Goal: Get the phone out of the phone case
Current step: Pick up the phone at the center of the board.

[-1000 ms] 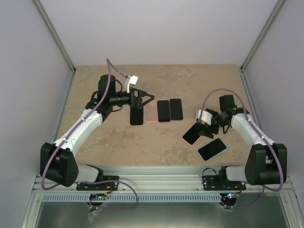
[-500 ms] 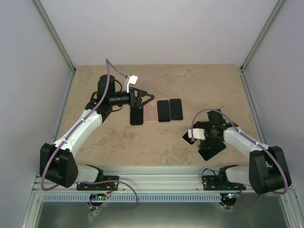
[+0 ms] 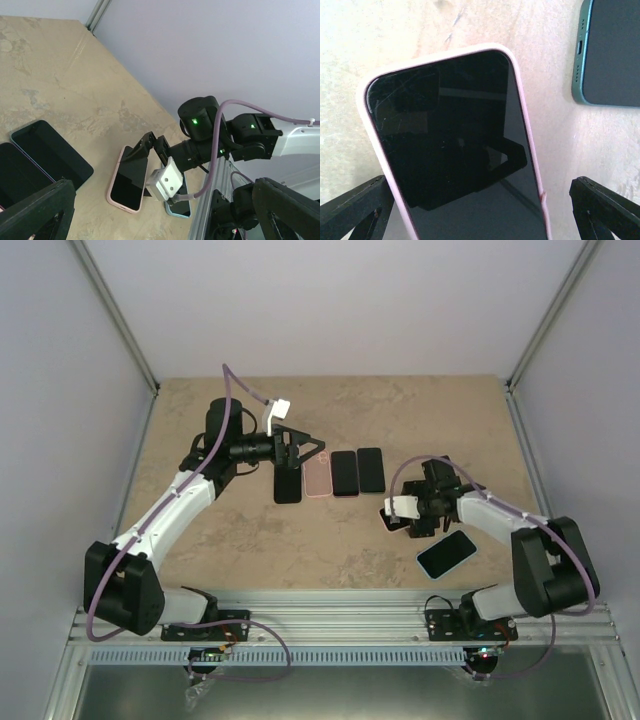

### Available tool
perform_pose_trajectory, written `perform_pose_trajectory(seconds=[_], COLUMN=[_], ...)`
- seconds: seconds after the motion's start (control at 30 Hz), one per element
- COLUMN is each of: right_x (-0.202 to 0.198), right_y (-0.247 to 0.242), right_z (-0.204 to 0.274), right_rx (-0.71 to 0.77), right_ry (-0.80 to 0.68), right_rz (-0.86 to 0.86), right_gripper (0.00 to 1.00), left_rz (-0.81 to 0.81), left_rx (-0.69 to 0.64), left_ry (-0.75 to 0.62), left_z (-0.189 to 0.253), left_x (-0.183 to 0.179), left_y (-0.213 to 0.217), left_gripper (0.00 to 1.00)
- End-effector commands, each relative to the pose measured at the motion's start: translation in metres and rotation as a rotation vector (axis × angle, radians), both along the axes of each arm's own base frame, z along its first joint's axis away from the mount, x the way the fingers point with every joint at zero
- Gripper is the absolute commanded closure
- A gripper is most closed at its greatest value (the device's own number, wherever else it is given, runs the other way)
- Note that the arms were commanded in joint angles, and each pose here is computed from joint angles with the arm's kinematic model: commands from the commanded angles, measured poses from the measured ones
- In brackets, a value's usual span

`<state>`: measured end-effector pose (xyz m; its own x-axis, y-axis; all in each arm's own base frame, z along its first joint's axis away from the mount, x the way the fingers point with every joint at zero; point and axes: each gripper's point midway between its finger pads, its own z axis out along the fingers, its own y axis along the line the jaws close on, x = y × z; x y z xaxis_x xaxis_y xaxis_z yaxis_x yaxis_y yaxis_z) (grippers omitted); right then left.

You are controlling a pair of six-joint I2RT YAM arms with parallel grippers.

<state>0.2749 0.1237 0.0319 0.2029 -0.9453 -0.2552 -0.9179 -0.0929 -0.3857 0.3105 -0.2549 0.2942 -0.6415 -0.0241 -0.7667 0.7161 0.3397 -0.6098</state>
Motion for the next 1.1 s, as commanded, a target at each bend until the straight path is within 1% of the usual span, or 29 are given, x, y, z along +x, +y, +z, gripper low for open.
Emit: perform_pose_trajectory(seconds=[0.0, 0.17, 0.27, 0.57, 0.87, 1.07], right_x=[0.002, -0.020, -0.020, -0.003, 0.006, 0.009], right_y=[0.009, 0.011, 0.005, -0.005, -0.001, -0.010], right_z=[-0.007, -0.011, -0.014, -0.022, -0.008, -0.023], right_rx=[0.008, 0.034, 0.036, 0.014, 0.027, -0.023], right_ry=[0.085, 0.274, 0.325, 0.317, 0.281, 0.299], right_rz=[0.023, 0.058, 0.048, 0.028, 0.058, 0.051], right_gripper=[0.02, 0.02, 0.02, 0.02, 0.02, 0.02], left_rz=[-0.016, -0.010, -0.008, -0.011, -0.014, -0.011], left_rx=[-0.013, -0.006, -0.001, 0.000, 0.002, -0.002], left_ry=[-0.022, -0.026, -0.018, 0.012, 0.008, 0.005], left_z=[0.005, 0.002, -0.002, -0.009, -0.013, -0.013], left_x=[-0.003, -0.001, 0.001, 0.001, 0.000, 0.003], left_y=[-0.002, -0.002, -0.002, -0.003, -0.002, -0.003], left_gripper=[0.01, 0.01, 0.01, 0.01, 0.01, 0.01])
